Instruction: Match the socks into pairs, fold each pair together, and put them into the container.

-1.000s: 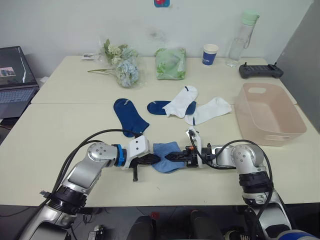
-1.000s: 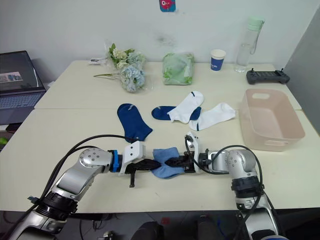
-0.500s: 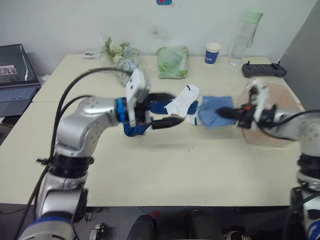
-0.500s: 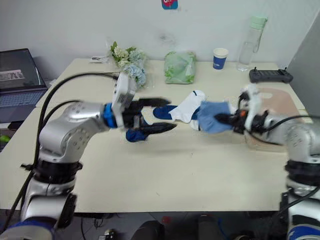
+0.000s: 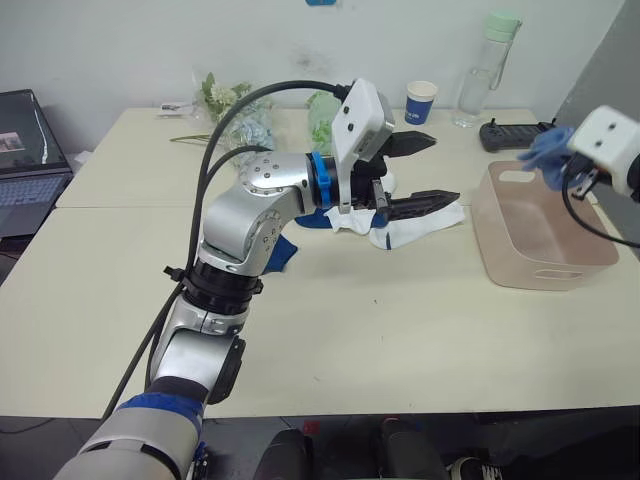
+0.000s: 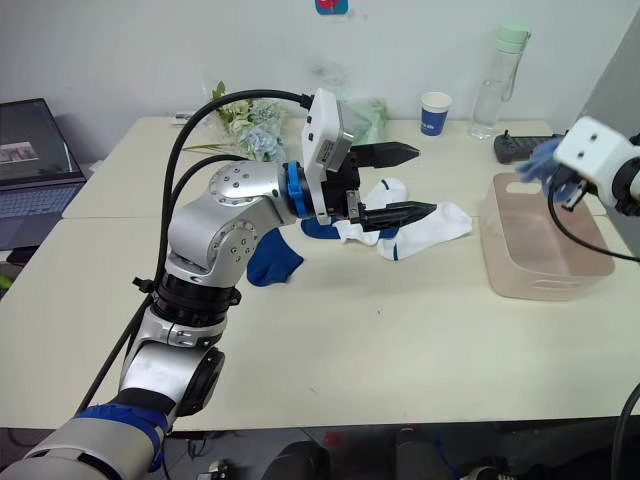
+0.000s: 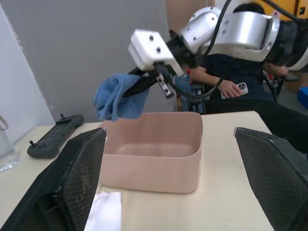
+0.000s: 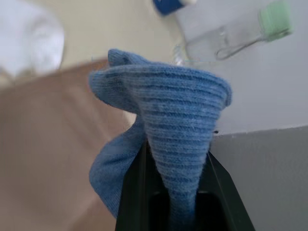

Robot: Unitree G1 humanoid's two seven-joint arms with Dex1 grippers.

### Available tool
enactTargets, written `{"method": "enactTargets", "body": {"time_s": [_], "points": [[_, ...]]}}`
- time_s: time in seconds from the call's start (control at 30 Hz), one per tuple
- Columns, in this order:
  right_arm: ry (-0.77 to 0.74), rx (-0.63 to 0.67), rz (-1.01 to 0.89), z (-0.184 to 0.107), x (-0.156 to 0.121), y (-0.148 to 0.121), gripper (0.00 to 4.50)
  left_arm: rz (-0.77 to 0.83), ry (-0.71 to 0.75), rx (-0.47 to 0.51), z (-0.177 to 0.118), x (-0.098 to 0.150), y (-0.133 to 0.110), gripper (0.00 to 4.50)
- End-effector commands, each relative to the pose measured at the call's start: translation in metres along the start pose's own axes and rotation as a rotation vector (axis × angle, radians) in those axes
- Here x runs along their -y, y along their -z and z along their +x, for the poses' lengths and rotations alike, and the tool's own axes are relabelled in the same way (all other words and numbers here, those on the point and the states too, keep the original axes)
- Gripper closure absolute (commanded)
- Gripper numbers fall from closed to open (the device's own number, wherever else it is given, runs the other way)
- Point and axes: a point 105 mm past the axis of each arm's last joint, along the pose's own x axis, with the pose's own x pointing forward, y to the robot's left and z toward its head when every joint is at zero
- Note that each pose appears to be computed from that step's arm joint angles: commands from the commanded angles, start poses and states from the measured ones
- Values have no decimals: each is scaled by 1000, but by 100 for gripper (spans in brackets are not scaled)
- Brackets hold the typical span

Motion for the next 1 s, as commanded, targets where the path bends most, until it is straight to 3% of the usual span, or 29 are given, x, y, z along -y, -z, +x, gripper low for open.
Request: {"method": "enactTargets", "body": {"time_s": [0.03,0.27,0.43,0.7,0.8,0.97,1.0], "points": [[-33,-32,-157,6,-7,13,450,24,0,6,-2,6,-3,7],[-193,-70,-221,19,-34,29,450,11,-11,-31,-12,13,4,7],[-225,-57,-196,15,-24,23,290,8,-23,-37,-14,13,5,0],[-401,3,-69,-21,-2,3,12,12,-34,-51,-20,7,9,0],[-454,55,25,-37,8,-11,6,16,-38,-52,-22,3,9,0],[-273,14,28,-32,34,-10,6,26,-32,-46,-19,2,7,0],[-257,2,24,-29,33,-6,23,25,-24,-44,-18,4,7,0]]}}
